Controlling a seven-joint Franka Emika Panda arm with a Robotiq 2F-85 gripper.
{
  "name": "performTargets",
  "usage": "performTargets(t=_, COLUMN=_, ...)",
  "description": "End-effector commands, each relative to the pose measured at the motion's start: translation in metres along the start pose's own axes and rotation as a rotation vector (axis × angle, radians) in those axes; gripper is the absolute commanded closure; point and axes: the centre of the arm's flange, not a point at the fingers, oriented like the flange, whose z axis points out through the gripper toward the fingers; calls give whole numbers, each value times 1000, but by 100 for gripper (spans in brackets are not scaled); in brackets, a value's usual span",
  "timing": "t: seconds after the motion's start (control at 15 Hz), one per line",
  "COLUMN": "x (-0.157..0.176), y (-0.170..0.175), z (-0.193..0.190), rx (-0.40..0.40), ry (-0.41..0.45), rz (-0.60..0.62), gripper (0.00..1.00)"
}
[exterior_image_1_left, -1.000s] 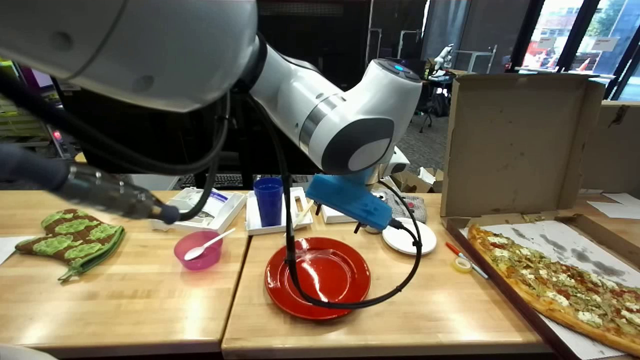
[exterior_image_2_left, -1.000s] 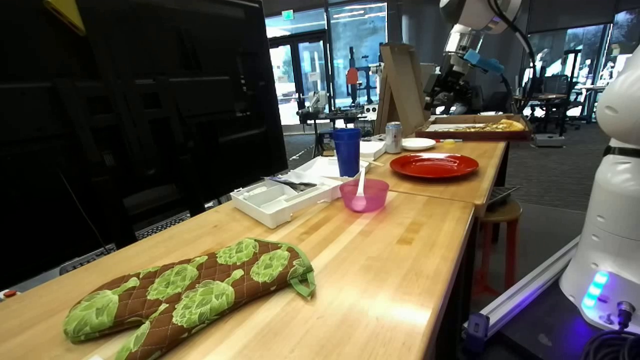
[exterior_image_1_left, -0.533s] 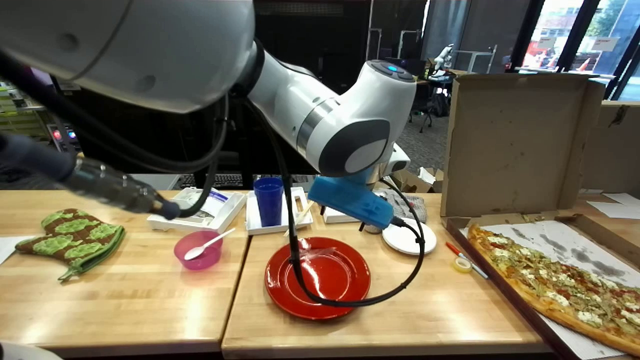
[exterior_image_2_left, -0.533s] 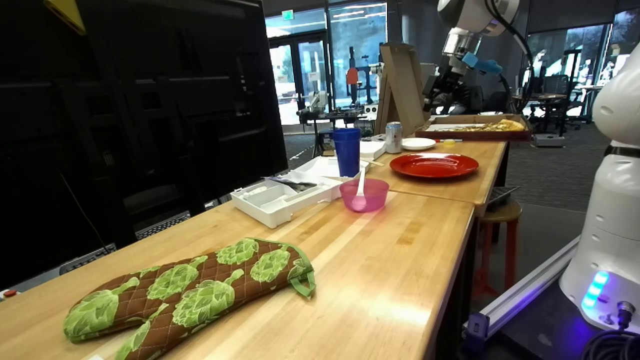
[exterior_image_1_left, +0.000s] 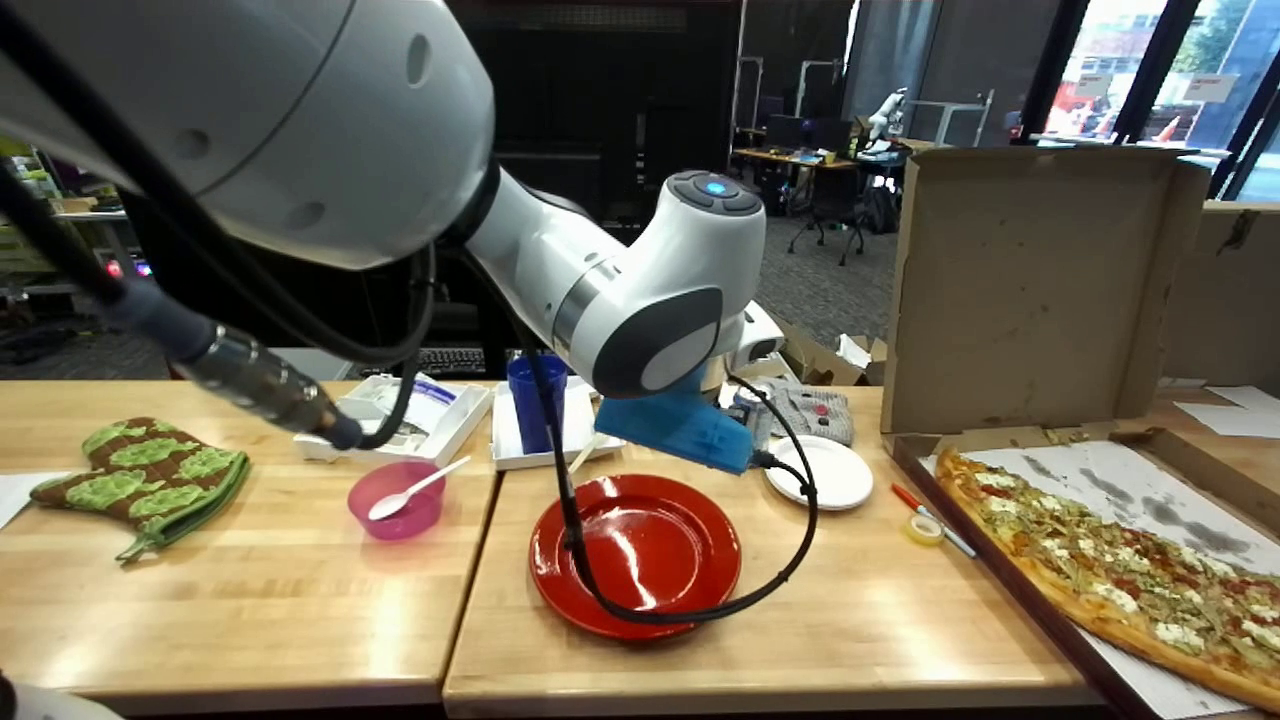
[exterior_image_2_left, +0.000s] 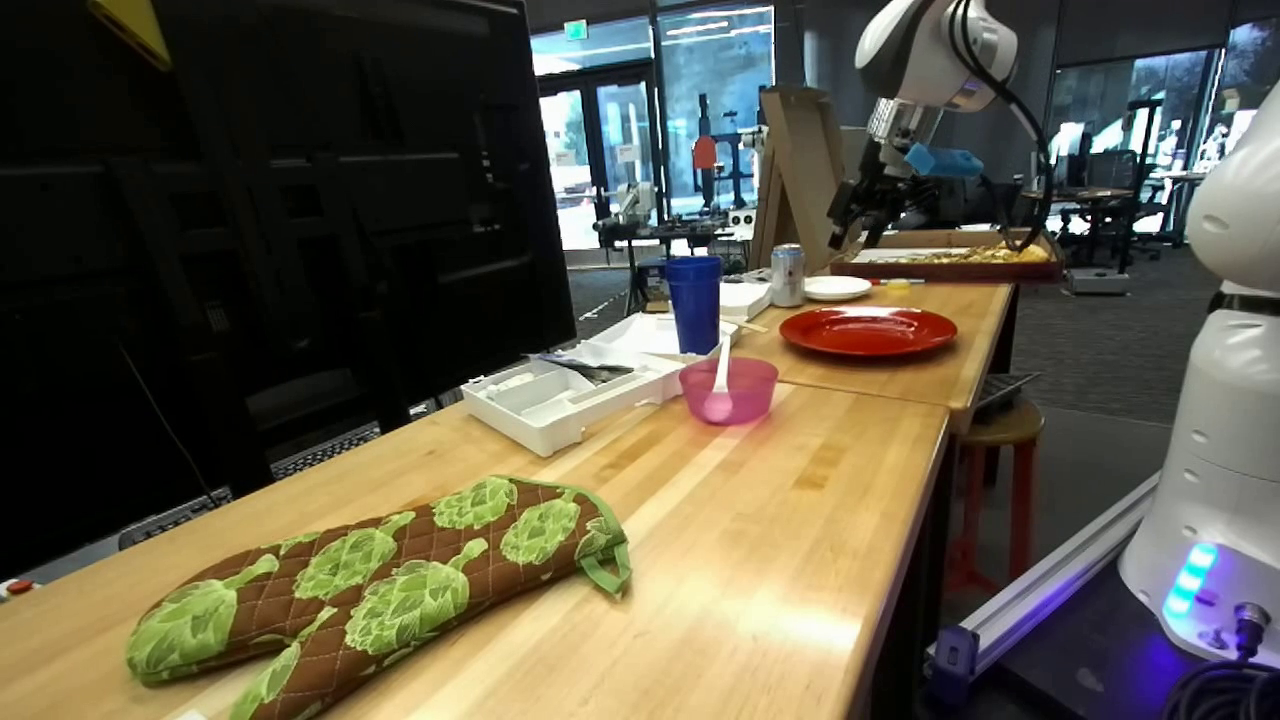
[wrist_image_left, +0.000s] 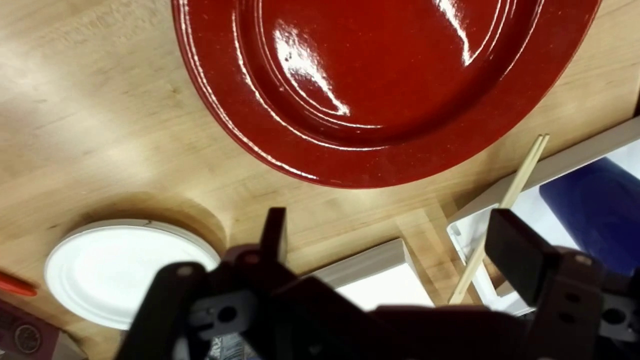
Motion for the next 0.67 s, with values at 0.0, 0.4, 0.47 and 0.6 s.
performTargets(t=0.0, x=-12, y=-27, z=12, rx=4, ry=36, rz=-36, gripper=0)
performTargets(t=0.4, x=-32, y=-69, z=28, rx=-12, ry=95, rz=-131, gripper=0)
performTargets(t=0.47, x=-34, y=-69, z=29, rx=-42, ry=130, rz=-129, gripper=0)
performTargets(t=0.6, x=-21, y=-63, z=31, rx=-42, ry=109, rz=-115, gripper=0)
